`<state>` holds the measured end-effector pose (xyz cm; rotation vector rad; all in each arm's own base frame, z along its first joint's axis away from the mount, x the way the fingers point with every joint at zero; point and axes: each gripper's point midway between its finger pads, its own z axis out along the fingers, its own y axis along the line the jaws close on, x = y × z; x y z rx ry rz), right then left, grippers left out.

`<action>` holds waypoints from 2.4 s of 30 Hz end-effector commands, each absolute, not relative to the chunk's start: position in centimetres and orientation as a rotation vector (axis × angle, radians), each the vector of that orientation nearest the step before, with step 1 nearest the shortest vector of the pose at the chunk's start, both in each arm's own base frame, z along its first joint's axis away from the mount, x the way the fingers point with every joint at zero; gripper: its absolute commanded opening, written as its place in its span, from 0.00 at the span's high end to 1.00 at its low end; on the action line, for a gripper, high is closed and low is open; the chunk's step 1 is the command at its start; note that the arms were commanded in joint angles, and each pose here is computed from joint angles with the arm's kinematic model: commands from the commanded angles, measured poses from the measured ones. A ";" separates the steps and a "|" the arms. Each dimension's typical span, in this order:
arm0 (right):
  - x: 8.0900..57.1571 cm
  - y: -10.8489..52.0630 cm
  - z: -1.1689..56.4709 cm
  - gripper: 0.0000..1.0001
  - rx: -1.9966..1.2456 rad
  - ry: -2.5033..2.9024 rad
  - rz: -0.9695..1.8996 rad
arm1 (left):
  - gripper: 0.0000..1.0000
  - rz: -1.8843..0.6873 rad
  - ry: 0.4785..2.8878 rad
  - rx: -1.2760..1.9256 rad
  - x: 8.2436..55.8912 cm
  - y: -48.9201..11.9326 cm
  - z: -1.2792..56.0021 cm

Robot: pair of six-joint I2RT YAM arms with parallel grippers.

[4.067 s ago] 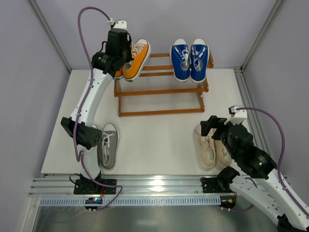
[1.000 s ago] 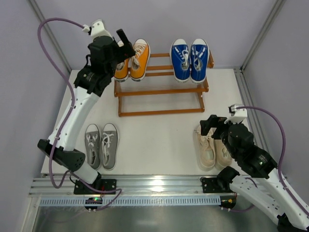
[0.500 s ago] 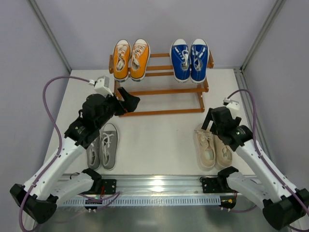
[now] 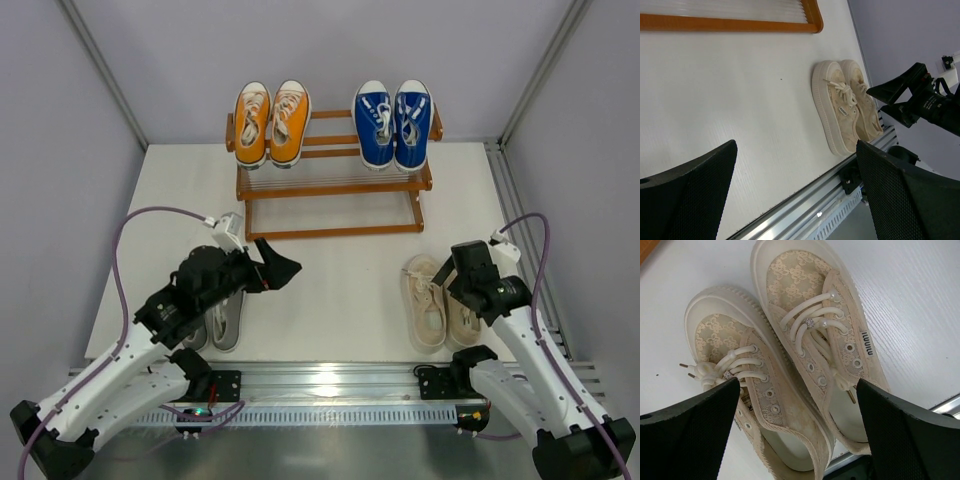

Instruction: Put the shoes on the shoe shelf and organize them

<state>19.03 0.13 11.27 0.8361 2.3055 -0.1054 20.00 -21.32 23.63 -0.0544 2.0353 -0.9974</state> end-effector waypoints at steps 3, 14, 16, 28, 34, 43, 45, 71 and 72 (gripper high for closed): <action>19.1 0.0 11.0 0.00 0.927 2.278 -0.100 | 0.00 -1.038 2.047 -0.076 18.9 -21.1 23.1; 20.2 3.4 8.3 0.00 0.777 2.354 0.129 | 0.00 -1.029 2.062 -0.083 18.8 -21.0 22.5; 20.1 3.3 8.1 0.00 0.773 2.362 0.117 | 0.00 -1.025 2.072 -0.082 18.8 -21.0 22.3; 20.2 4.8 6.1 0.89 0.718 2.444 0.181 | 0.00 -1.014 2.116 -0.077 18.6 -21.3 20.9; 19.9 5.5 8.4 0.96 0.645 2.418 0.261 | 0.00 -1.015 2.113 -0.078 18.4 -21.2 21.0; 18.6 14.7 16.2 0.96 -0.037 2.306 0.755 | 0.00 -0.909 2.099 -0.087 19.0 -19.6 21.2; 18.7 16.0 16.8 0.96 -0.147 2.300 0.702 | 0.00 -0.886 2.097 -0.088 19.1 -19.3 21.2; 22.7 33.8 12.8 0.96 -0.437 2.205 0.534 | 0.00 -0.771 2.107 -0.169 18.6 -16.4 20.4; 22.4 33.8 12.6 0.96 -0.460 2.203 0.543 | 0.00 -0.768 2.104 -0.169 18.6 -16.3 20.5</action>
